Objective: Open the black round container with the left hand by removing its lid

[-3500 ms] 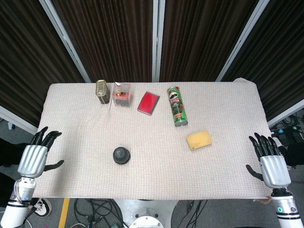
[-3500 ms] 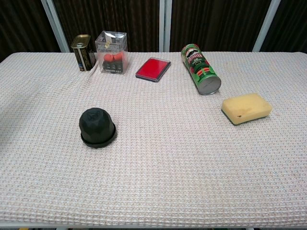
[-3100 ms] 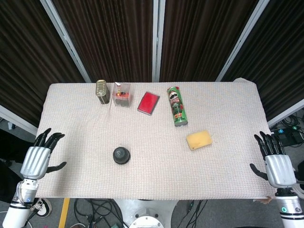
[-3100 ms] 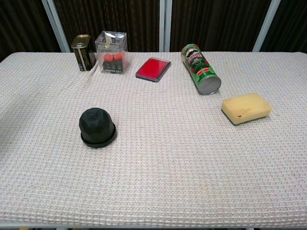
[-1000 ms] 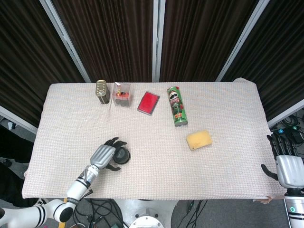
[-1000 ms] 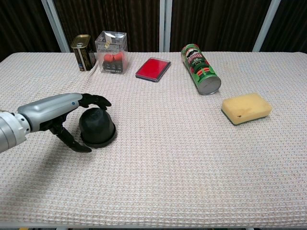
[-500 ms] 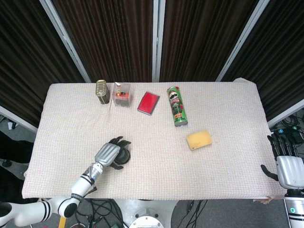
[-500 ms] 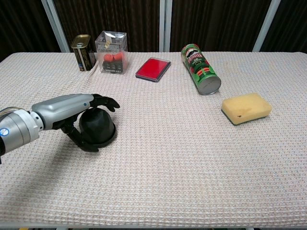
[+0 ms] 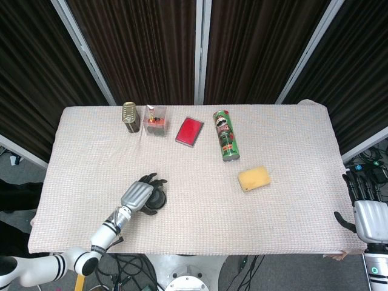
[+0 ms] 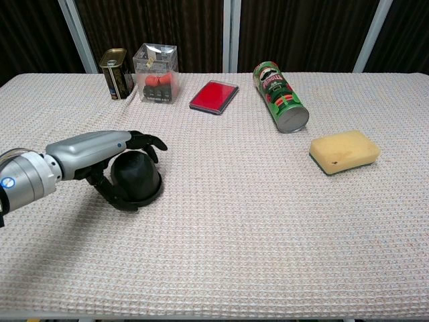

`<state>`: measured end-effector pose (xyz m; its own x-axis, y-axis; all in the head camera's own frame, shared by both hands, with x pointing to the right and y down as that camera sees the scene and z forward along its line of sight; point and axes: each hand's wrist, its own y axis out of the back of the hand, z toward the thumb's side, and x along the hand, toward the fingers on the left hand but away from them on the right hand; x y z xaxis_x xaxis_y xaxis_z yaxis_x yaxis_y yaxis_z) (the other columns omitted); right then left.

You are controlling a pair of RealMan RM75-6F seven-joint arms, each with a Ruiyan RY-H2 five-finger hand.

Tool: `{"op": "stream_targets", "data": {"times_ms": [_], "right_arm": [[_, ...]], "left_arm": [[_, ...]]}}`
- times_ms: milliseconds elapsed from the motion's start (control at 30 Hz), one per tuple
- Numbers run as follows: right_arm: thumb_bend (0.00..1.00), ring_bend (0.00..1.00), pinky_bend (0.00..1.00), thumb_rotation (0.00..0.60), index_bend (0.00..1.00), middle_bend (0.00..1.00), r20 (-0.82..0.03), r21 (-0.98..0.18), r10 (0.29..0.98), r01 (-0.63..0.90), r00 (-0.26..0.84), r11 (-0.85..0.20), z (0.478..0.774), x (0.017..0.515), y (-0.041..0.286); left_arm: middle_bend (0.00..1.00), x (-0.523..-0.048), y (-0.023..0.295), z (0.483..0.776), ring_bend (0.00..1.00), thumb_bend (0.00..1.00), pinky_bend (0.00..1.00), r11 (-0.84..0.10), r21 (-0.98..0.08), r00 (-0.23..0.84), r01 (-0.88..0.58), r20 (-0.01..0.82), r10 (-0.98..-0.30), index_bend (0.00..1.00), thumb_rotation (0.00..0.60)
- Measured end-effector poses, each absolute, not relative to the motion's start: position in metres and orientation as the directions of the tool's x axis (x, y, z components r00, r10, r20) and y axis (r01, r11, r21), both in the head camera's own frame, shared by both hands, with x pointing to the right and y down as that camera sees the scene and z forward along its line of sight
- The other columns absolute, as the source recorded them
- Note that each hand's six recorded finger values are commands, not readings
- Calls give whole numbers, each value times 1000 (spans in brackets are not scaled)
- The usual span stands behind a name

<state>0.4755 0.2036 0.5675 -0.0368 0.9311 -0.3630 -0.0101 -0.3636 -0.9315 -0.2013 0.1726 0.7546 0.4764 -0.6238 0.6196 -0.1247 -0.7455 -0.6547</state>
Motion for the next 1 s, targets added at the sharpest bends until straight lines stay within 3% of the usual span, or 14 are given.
{"op": "stream_targets", "data": {"times_ms": [467, 700, 1000], "right_arm": [[112, 0, 0, 600, 0, 0, -373, -928, 927, -3, -39, -374, 570, 477, 205], [112, 0, 0, 600, 0, 0, -387, -922, 921, 7, -46, -387, 573, 479, 207], [122, 0, 0, 600, 0, 0, -400, -917, 915, 13, -51, -399, 579, 482, 209]], "left_arm": [[250, -207, 171, 759, 35, 39, 133, -737, -666, 467, -116, 618, -632, 149, 600], [303, -207, 171, 761, 35, 43, 133, -744, -657, 464, -123, 625, -628, 177, 600], [350, -210, 168, 755, 68, 204, 154, -733, -664, 464, -146, 608, -644, 272, 600]]}}
